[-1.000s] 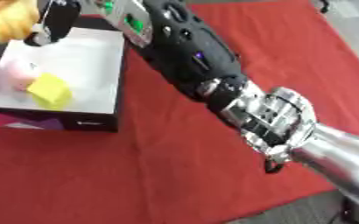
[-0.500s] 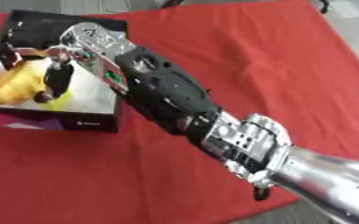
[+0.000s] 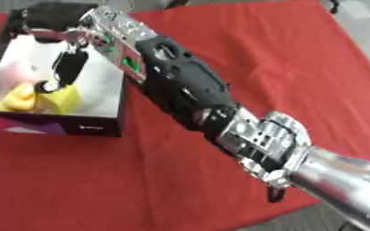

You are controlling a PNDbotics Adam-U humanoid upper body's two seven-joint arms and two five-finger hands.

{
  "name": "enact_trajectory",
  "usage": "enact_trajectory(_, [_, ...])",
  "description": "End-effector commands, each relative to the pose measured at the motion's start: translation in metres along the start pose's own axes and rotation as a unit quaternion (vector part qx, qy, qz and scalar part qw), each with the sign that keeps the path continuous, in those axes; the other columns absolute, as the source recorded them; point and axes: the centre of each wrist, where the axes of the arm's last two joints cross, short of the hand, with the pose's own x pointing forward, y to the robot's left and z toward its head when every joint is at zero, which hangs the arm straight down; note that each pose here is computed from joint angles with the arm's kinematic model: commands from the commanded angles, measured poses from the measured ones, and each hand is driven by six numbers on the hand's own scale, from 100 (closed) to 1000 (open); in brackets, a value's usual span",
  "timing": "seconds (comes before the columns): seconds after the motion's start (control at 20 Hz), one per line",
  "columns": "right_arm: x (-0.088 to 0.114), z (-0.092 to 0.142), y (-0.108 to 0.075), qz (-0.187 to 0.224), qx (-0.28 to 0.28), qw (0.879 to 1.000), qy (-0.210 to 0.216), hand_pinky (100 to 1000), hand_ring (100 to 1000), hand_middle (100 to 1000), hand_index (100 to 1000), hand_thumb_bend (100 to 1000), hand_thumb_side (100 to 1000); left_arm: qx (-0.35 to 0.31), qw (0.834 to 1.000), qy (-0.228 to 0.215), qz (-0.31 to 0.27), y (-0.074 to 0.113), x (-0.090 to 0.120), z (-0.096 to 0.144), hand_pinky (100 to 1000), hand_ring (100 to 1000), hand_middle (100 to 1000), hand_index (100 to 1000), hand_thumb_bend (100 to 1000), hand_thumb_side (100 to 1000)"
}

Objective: Pick up objects on the table and place them in the box.

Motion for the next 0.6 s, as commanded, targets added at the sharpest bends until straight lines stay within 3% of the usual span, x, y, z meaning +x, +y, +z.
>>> enact_trajectory(0.05, [-0.015, 0.031, -0.053, -0.008, -0.066, 0.998, 0.014, 891, 847, 827, 884, 458, 302, 0.002, 1.000, -0.017, -0.013, 0.006, 0.006, -0.007, 824, 708, 743, 809, 894, 569])
enact_trajectory(0.2, [-0.030, 0.067, -0.081, -0.036, -0.107, 0.993, 0.032, 897, 843, 820, 878, 459, 280, 0.001, 1.000, -0.012, -0.019, 0.008, 0.003, -0.005, 824, 707, 742, 808, 895, 568])
enact_trajectory(0.35, [-0.041, 0.102, -0.097, -0.065, -0.136, 0.987, 0.050, 903, 841, 815, 868, 459, 255, -0.002, 1.000, -0.007, -0.023, 0.008, 0.001, -0.004, 824, 706, 741, 808, 899, 568])
enact_trajectory(0.4, [-0.044, 0.116, -0.100, -0.076, -0.147, 0.985, 0.057, 907, 842, 816, 863, 369, 246, -0.003, 1.000, -0.006, -0.023, 0.008, 0.000, -0.003, 823, 705, 741, 807, 899, 568])
enact_trajectory(0.55, [-0.049, 0.151, -0.104, -0.113, -0.177, 0.975, 0.072, 917, 844, 814, 859, 290, 289, -0.010, 1.000, -0.002, -0.023, 0.006, -0.001, -0.003, 823, 704, 741, 807, 902, 567])
enact_trajectory(0.6, [-0.051, 0.161, -0.103, -0.125, -0.185, 0.972, 0.077, 924, 845, 814, 860, 194, 354, -0.012, 1.000, -0.001, -0.023, 0.006, -0.002, -0.002, 823, 704, 740, 807, 903, 567])
